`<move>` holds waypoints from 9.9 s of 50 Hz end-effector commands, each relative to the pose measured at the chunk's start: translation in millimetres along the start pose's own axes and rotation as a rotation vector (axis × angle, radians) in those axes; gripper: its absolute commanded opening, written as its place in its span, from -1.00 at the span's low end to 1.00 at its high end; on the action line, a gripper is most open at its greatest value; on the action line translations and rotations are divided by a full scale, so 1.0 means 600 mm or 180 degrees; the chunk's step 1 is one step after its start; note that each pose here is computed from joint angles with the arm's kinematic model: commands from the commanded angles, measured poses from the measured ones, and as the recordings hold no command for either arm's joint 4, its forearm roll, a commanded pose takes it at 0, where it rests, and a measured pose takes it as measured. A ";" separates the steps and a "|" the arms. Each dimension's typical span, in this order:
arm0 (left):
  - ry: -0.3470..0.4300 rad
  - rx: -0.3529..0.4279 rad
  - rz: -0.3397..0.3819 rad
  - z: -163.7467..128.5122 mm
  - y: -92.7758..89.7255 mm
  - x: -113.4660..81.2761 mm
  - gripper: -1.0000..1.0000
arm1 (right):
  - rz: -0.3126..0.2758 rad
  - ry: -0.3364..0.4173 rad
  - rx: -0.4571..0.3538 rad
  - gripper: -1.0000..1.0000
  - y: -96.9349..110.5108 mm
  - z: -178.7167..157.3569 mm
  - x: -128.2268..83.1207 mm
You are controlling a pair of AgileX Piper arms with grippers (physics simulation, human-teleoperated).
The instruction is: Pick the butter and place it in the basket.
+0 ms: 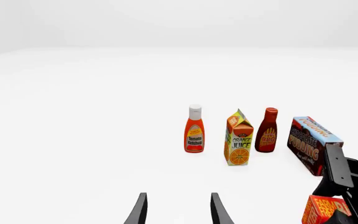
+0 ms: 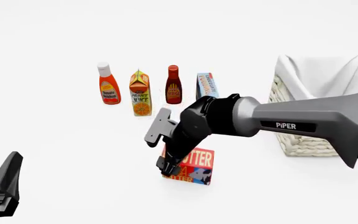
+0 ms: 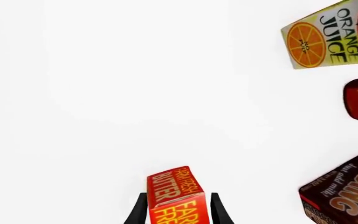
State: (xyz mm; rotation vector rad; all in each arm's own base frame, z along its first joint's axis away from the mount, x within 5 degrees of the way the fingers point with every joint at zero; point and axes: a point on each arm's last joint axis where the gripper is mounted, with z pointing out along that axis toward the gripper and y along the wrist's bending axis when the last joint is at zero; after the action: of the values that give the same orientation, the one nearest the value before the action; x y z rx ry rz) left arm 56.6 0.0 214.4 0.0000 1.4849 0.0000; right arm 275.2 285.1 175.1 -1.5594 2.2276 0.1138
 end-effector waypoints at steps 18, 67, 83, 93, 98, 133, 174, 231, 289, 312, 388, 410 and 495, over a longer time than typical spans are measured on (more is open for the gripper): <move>0.0000 0.0000 0.0000 0.000 0.000 0.000 1.00 | -0.0110 -0.0010 -0.0051 -1.00 0.026 0.011 -0.007; 0.0000 0.0000 0.0000 0.000 0.000 0.000 1.00 | -0.0349 -0.0132 0.0047 -1.00 -0.003 -0.061 -0.030; 0.0000 0.0000 0.0000 0.000 0.000 0.000 1.00 | -0.0505 -0.0202 0.0131 -1.00 -0.026 -0.084 -0.041; 0.0000 0.0000 0.0000 0.000 0.000 0.000 1.00 | -0.0510 -0.0364 0.0206 -1.00 -0.026 -0.108 -0.054; 0.0000 0.0000 0.0000 0.000 0.000 0.000 1.00 | -0.0484 -0.0498 0.0272 -1.00 -0.029 -0.130 -0.065; 0.0000 0.0000 0.0000 0.000 0.000 0.000 1.00 | -0.0343 -0.1142 0.0520 -1.00 -0.032 -0.221 -0.114; 0.0000 0.0000 0.0000 0.000 0.000 0.000 1.00 | -0.0039 -0.2000 0.0897 -1.00 -0.068 -0.303 -0.158; 0.0000 0.0000 0.0000 0.000 0.000 0.000 1.00 | 0.0724 -0.3113 0.1382 -1.00 -0.119 -0.399 -0.100; 0.0000 0.0000 0.0000 0.000 0.000 0.000 1.00 | 0.1520 -0.3234 0.2099 -1.00 -0.258 -0.433 0.008; 0.0000 0.0000 0.0000 0.000 0.000 0.000 1.00 | 0.1616 -0.3213 0.2175 -1.00 -0.280 -0.439 0.017; 0.0000 0.0000 0.0000 0.000 0.000 0.000 1.00 | 0.1985 -0.3124 0.2403 -1.00 -0.354 -0.420 0.062; 0.0000 0.0000 0.0000 0.000 0.000 0.000 1.00 | 0.2184 -0.3046 0.2653 -1.00 -0.396 -0.427 0.112; 0.0000 0.0000 0.0000 0.000 0.000 0.000 1.00 | 0.3051 -0.2862 0.3383 -1.00 -0.522 -0.424 0.318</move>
State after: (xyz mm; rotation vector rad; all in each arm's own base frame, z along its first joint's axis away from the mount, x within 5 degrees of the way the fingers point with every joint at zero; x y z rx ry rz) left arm 56.6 0.0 214.4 0.0000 1.4849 0.0000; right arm 434.5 -58.8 376.8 0.1328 1.6041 -0.0807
